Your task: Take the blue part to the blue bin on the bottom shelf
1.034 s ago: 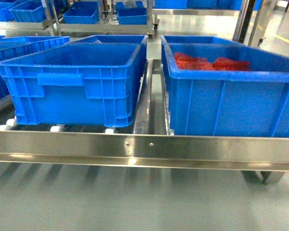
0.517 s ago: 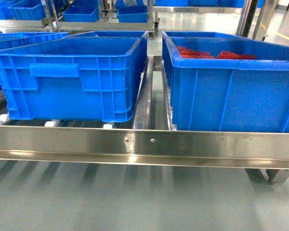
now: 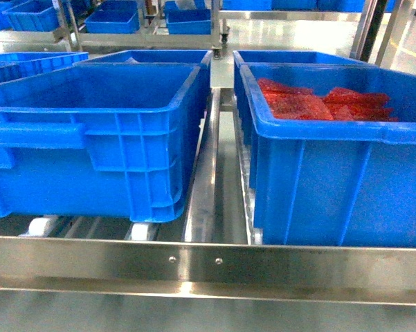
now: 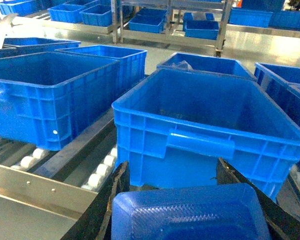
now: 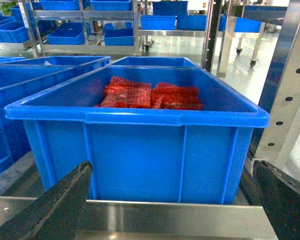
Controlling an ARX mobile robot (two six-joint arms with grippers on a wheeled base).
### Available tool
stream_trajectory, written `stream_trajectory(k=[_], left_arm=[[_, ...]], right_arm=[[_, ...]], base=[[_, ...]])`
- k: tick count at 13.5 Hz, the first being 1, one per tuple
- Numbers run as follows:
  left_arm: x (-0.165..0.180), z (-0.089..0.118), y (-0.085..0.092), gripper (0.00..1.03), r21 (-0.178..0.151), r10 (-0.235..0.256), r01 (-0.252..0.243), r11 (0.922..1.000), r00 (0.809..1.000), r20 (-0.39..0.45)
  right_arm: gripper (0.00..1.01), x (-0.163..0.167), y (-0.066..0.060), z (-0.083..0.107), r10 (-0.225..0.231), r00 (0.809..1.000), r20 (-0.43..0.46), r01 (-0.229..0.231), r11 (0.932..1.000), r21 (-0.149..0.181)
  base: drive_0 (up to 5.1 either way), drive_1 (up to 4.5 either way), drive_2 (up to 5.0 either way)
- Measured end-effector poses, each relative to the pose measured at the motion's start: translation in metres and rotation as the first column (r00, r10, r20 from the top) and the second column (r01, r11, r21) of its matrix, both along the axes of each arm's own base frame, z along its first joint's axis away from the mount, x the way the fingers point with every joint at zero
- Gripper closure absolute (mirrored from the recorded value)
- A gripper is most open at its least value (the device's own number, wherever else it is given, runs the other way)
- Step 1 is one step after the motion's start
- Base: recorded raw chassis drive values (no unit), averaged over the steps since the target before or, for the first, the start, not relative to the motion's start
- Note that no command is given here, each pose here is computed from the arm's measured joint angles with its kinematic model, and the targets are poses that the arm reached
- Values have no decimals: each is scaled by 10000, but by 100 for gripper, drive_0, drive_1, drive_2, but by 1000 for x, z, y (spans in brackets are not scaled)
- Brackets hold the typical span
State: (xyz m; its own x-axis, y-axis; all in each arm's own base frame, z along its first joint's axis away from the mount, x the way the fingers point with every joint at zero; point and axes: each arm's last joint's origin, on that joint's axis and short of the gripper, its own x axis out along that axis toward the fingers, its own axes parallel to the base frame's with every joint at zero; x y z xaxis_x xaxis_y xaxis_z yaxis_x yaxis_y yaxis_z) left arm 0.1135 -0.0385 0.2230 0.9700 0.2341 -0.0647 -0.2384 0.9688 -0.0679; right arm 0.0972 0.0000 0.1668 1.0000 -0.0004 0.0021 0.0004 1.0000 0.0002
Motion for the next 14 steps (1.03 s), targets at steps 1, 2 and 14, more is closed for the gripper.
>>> stream_trajectory(k=[1,2,14], left_arm=[[0,0,0,59,3,-4,4,10000,10000,-7],[0,0,0,59,0,-8,8,10000,10000,0],[0,0,0,59,7,-8,8,10000,10000,-8]], right_arm=[[3,0,0,0,0,10000,0,0,10000,0],[3,0,0,0,4,10000,15,-4,10000,0],[3,0,0,0,0,10000,0,0,10000,0]], base=[[-17,393,-426],[-17,393,-426],[8,417,-401]])
